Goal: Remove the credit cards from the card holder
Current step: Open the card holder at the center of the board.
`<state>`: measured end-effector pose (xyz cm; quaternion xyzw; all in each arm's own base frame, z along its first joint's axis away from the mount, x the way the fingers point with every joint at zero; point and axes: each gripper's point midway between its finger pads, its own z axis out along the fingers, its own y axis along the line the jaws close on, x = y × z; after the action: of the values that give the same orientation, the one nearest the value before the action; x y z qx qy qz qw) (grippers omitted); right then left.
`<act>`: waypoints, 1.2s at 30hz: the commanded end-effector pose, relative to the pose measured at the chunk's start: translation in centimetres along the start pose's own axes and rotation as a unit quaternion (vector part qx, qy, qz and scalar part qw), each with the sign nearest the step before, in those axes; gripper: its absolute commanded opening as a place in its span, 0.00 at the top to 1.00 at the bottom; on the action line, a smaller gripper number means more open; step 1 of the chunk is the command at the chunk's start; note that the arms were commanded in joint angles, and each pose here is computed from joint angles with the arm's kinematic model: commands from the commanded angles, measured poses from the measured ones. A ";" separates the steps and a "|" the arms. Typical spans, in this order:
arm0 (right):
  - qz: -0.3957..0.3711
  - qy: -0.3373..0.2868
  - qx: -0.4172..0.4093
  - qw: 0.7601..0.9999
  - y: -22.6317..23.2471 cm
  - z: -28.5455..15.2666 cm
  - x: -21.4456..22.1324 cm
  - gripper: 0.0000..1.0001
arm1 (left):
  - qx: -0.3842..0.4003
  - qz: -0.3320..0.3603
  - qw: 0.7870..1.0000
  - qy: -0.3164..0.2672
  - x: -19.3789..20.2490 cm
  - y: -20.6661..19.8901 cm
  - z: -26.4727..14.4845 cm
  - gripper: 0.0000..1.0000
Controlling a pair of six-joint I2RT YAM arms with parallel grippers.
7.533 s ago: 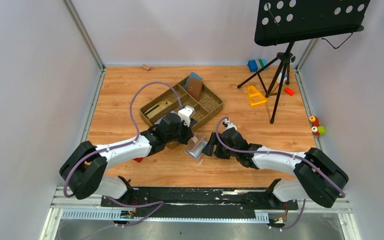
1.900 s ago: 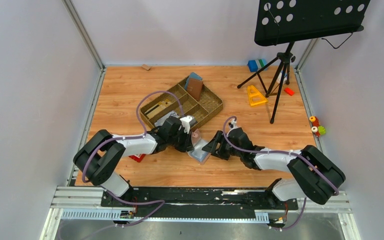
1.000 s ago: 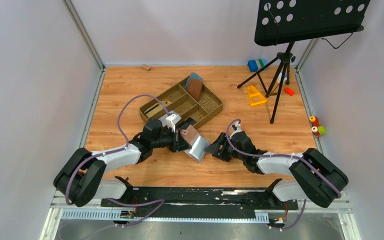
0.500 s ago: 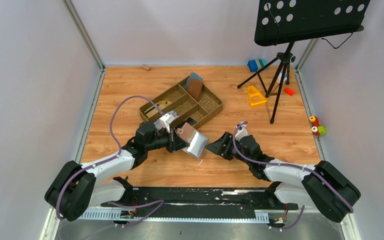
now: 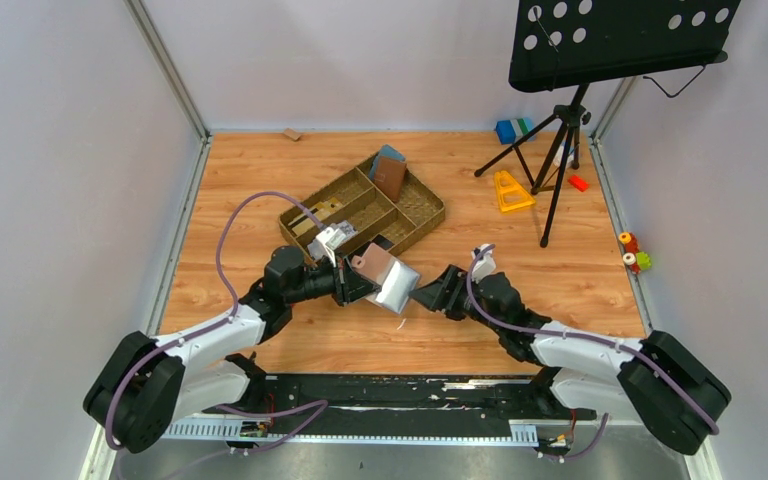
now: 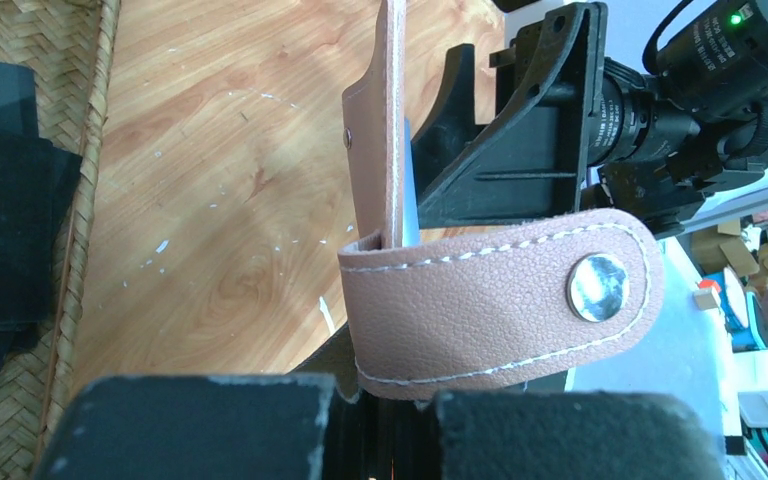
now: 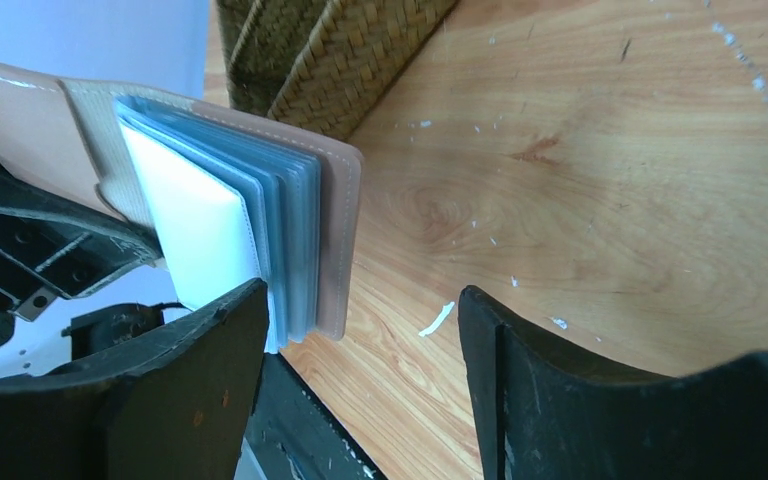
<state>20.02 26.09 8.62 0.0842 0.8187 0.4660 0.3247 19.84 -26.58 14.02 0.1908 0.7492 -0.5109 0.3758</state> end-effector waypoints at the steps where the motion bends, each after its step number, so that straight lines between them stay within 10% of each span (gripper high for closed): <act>1: 0.002 -0.048 0.010 0.999 -0.2 -0.8 -1.6 0.30 | 0.019 0.027 0.999 -0.034 -1.8 -1.1 -0.3 0.99; 36: -0.031 -0.042 0.018 0.998 1.6 -0.4 -2.0 0.31 | 0.061 0.041 0.996 -0.053 -2.3 -3.0 -0.9 0.96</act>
<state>20.22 25.18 8.94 0.0816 0.8284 0.4248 0.3559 18.68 -26.66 16.19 0.2039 0.7112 -0.5438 0.3962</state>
